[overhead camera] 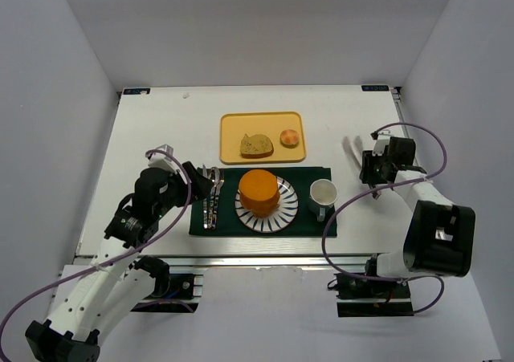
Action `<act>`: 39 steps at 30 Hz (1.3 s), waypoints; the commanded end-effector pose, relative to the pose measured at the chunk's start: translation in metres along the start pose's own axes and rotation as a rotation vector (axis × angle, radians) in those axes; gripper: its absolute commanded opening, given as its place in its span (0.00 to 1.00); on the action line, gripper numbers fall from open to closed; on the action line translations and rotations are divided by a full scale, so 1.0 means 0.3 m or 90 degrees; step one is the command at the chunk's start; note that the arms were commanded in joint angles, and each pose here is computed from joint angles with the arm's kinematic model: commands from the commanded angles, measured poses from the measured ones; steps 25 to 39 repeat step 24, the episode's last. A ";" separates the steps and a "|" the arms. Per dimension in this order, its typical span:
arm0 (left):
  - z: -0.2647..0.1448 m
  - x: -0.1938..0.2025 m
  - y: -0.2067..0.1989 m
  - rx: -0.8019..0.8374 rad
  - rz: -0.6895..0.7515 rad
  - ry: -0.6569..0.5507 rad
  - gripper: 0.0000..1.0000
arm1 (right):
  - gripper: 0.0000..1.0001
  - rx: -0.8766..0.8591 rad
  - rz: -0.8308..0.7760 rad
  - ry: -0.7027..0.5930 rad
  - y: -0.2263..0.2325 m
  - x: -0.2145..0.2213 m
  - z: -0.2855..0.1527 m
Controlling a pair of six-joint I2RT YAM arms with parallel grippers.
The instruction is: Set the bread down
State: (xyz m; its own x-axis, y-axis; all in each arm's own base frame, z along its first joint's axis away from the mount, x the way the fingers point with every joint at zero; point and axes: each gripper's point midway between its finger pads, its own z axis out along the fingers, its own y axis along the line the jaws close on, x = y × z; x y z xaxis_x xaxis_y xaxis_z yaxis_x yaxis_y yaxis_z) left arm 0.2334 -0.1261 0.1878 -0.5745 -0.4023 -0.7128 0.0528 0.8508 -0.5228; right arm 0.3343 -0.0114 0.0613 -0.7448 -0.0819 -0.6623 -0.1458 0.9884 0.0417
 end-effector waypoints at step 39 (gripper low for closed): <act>-0.001 -0.085 -0.116 0.078 0.040 -0.016 0.91 | 0.89 -0.115 -0.058 -0.187 0.093 -0.542 -0.325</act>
